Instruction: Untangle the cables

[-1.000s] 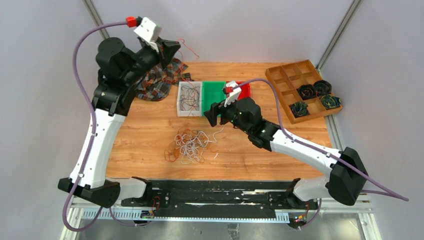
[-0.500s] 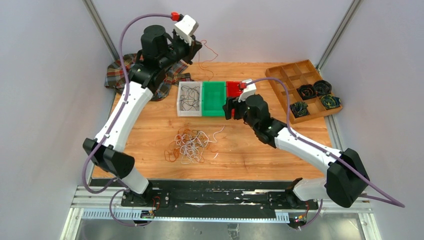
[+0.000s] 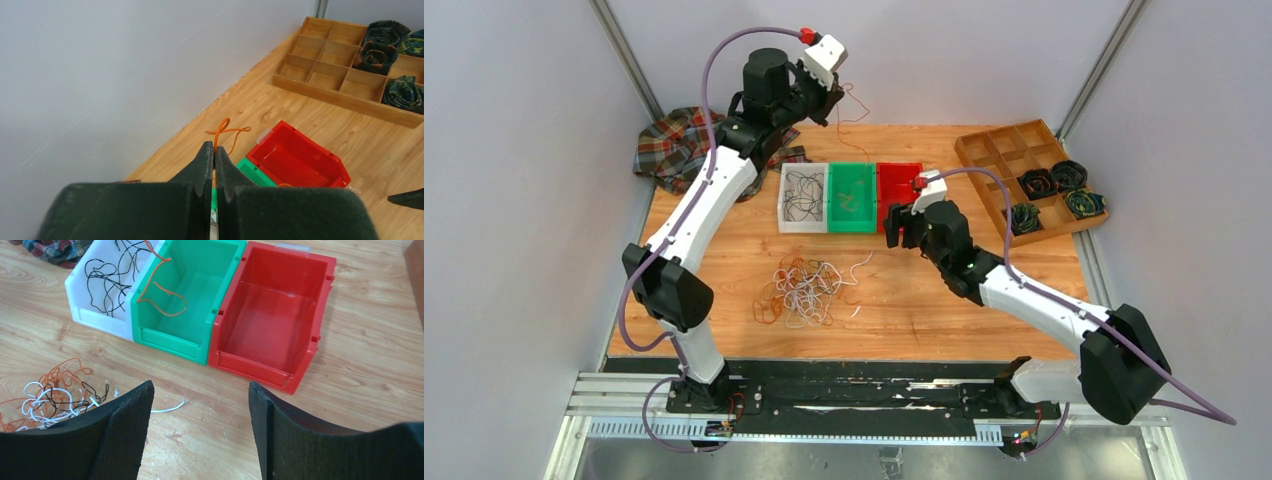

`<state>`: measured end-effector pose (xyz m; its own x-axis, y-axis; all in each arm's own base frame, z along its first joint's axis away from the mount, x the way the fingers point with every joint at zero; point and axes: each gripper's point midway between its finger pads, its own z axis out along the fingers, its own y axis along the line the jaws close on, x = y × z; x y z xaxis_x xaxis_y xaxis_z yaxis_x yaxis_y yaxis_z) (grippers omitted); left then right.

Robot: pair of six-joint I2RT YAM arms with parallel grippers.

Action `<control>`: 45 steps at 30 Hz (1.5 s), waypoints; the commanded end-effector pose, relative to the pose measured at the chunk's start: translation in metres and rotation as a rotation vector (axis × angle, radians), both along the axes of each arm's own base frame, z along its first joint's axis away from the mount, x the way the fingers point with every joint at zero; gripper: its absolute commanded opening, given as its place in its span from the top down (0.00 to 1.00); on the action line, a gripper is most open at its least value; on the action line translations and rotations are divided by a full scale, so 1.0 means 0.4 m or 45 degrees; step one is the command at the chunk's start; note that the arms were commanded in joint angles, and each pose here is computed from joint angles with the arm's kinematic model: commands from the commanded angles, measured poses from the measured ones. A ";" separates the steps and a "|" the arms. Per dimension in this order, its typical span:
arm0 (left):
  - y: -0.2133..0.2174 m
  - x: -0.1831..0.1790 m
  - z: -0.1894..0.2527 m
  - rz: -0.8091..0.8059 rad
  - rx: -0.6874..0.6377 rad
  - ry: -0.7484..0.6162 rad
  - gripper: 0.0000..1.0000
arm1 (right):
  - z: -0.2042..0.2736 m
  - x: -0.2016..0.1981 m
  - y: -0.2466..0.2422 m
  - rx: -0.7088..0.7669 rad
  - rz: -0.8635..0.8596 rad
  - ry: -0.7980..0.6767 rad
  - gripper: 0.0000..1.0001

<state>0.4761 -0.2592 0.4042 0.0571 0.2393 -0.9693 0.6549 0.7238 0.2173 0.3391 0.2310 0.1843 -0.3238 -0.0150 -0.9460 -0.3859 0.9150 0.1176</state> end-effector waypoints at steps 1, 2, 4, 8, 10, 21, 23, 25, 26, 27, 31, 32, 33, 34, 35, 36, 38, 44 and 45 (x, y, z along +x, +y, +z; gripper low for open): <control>-0.024 -0.003 0.044 -0.014 -0.002 -0.090 1.00 | 0.030 0.012 -0.048 0.021 -0.088 -0.070 0.31; -0.027 -0.004 0.035 -0.017 0.005 -0.083 0.99 | 0.033 0.012 -0.051 0.031 -0.096 -0.074 0.31; -0.034 -0.008 0.012 -0.027 0.040 -0.080 0.99 | 0.032 0.009 -0.056 0.038 -0.104 -0.079 0.32; -0.030 -0.016 -0.058 -0.004 0.090 -0.093 1.00 | 0.017 0.006 -0.072 0.033 -0.139 -0.077 0.33; -0.038 -0.021 -0.108 -0.017 0.131 -0.041 1.00 | 0.016 0.009 -0.080 0.030 -0.164 -0.077 0.32; 0.041 0.036 -0.312 0.230 0.469 0.083 1.00 | 0.024 0.001 -0.104 0.066 -0.224 -0.075 0.34; 0.053 0.042 -0.339 0.250 0.539 0.072 1.00 | 0.019 0.002 -0.106 0.068 -0.235 -0.070 0.35; 0.050 0.041 -0.364 0.245 0.586 0.071 1.00 | 0.014 0.003 -0.115 0.069 -0.260 -0.066 0.36; 0.043 0.038 -0.375 0.230 0.591 0.074 1.00 | 0.014 0.003 -0.121 0.075 -0.277 -0.072 0.37; 0.034 0.036 -0.388 0.213 0.588 0.084 1.00 | 0.013 0.003 -0.131 0.083 -0.305 -0.080 0.38; -0.023 0.023 -0.447 0.126 0.558 0.188 1.00 | 0.006 0.009 -0.166 0.094 -0.419 -0.085 0.39; -0.040 0.021 -0.459 0.104 0.544 0.218 1.00 | 0.004 0.008 -0.167 0.096 -0.424 -0.081 0.39; -0.057 0.017 -0.472 0.081 0.535 0.244 0.99 | 0.006 0.007 -0.167 0.098 -0.424 -0.085 0.39; -0.075 0.011 -0.485 0.058 0.533 0.261 1.00 | 0.008 0.007 -0.170 0.097 -0.427 -0.090 0.39; -0.086 0.010 -0.498 0.050 0.537 0.274 1.00 | 0.010 0.006 -0.173 0.091 -0.431 -0.094 0.40; -0.092 0.011 -0.512 0.057 0.542 0.287 1.00 | 0.011 0.005 -0.179 0.088 -0.439 -0.100 0.40; -0.091 0.016 -0.551 0.065 0.570 0.324 1.00 | 0.011 0.001 -0.188 0.081 -0.452 -0.106 0.40; -0.068 0.054 -0.617 0.105 0.701 0.290 0.99 | 0.006 -0.003 -0.195 0.077 -0.456 -0.110 0.40; -0.068 0.061 -0.627 0.099 0.711 0.294 1.00 | 0.005 -0.002 -0.195 0.075 -0.456 -0.107 0.40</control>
